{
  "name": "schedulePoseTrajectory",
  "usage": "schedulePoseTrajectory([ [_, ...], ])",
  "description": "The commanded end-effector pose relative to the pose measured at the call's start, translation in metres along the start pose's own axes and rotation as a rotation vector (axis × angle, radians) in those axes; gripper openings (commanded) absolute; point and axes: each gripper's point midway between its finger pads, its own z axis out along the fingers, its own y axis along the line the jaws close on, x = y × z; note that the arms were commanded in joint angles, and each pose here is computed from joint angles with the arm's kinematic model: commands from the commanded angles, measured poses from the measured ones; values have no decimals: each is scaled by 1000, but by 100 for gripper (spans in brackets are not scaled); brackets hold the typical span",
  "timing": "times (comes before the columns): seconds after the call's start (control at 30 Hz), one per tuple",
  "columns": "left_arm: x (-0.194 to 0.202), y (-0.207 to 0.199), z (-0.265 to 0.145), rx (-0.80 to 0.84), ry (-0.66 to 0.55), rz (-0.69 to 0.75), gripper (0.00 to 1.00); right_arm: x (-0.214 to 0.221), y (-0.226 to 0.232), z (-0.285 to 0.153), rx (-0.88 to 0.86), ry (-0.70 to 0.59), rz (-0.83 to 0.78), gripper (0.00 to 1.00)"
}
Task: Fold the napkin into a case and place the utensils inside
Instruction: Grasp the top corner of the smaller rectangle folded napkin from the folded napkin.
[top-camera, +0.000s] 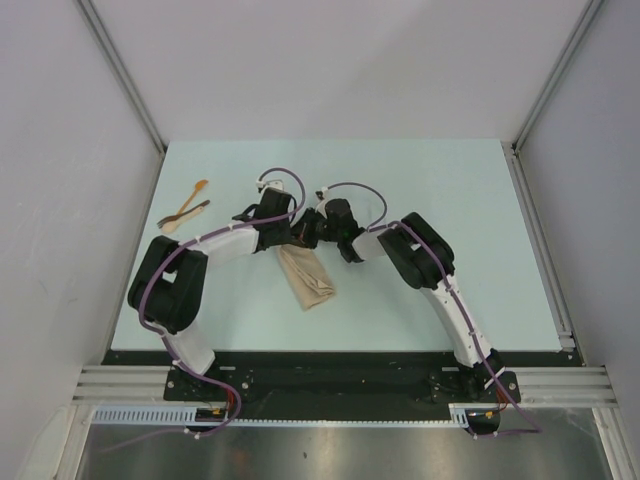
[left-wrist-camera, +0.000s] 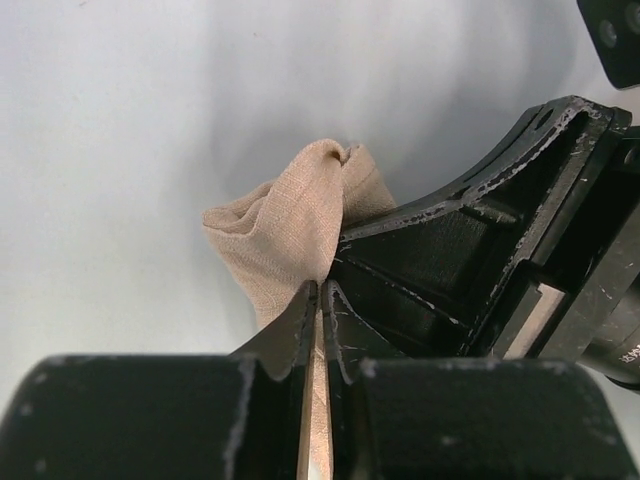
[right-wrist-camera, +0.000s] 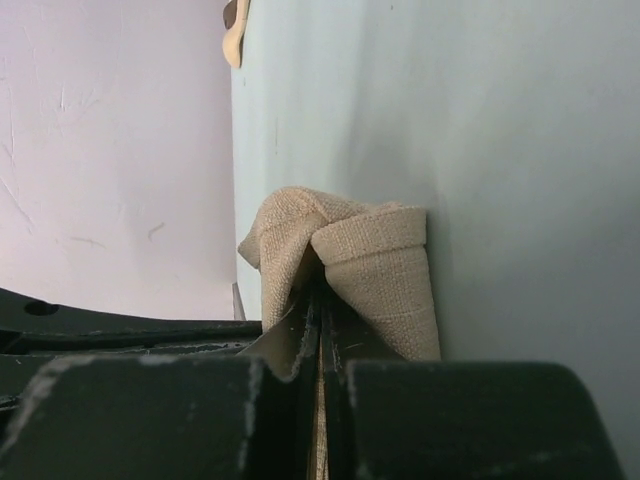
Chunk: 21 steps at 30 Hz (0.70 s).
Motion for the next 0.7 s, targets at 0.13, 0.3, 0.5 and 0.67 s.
schedulePoseTrajectory([
  [0.13,-12,5,-2,-6,-10,-86,31,1,12,4,-36,29,-55,0],
  [0.3,-24,13,-2,-10,-26,-117,36,3,5,0,-13,34,-64,0],
  [0.5,-30,10,3,14,-27,-119,30,0,11,4,-18,40,-77,0],
  [0.67,-28,13,12,-20,-7,-106,16,0,16,10,-15,51,-83,0],
])
